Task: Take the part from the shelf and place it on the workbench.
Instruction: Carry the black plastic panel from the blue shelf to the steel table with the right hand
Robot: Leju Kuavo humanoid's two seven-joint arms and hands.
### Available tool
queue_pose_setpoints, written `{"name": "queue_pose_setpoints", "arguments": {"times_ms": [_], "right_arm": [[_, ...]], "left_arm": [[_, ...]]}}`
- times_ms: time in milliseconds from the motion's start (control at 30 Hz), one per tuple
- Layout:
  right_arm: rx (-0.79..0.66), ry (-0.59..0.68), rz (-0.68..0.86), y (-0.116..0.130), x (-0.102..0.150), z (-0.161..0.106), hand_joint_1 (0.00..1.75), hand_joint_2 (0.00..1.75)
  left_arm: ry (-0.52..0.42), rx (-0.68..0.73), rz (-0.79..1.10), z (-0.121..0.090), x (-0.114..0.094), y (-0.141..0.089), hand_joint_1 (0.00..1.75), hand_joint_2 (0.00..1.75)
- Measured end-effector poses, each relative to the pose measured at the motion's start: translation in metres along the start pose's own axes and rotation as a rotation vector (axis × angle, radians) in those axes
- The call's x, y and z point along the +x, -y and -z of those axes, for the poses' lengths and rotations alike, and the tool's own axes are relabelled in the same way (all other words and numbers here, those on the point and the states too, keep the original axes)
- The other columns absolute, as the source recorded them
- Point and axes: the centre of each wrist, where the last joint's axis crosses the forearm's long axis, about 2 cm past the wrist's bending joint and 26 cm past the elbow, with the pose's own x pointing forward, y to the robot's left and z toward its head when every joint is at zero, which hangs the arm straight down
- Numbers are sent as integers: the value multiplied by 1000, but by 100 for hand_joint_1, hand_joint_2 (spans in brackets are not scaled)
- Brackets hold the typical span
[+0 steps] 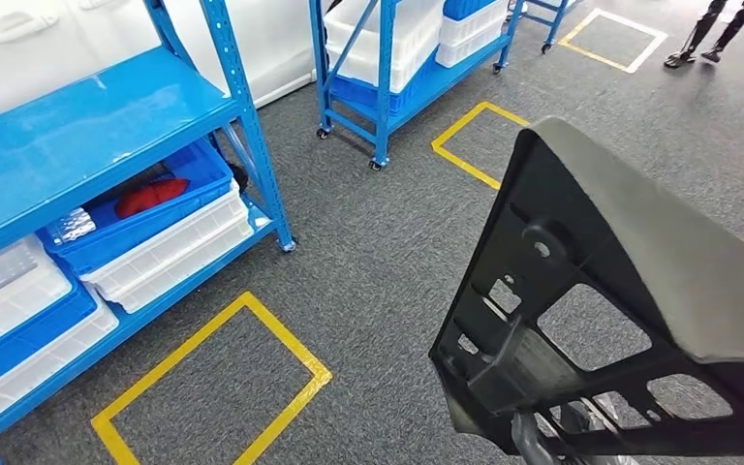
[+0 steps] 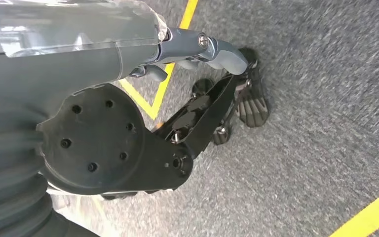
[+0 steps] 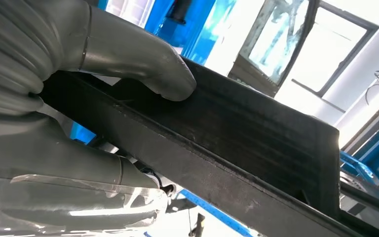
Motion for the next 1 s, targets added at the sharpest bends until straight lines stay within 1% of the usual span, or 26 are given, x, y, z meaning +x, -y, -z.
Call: {"name": "queue_pose_setpoints", "arguments": {"times_ms": [167, 267, 433, 567, 700, 1000], "right_arm": [[22, -10, 19, -1, -6, -1, 175, 175], [24, -5, 32, 0, -11, 0, 175, 175], [36, -5, 45, -3, -14, 1, 175, 175], [49, 0, 55, -6, -17, 4, 175, 175], [57, -6, 68, -9, -18, 3, 175, 175], [59, -6, 72, -11, -19, 3, 175, 175]], "left_arm": [[37, 8, -1, -1, 1, 3, 0, 175], [43, 3, -2, -2, 2, 8, 0, 175], [5, -26, -1, -3, 3, 13, 0, 175], [-23, -33, 1, -3, 2, 11, 0, 175], [-29, -25, 2, -1, 1, 6, 0, 175], [-27, -28, 1, -2, 2, 8, 0, 175]]}}
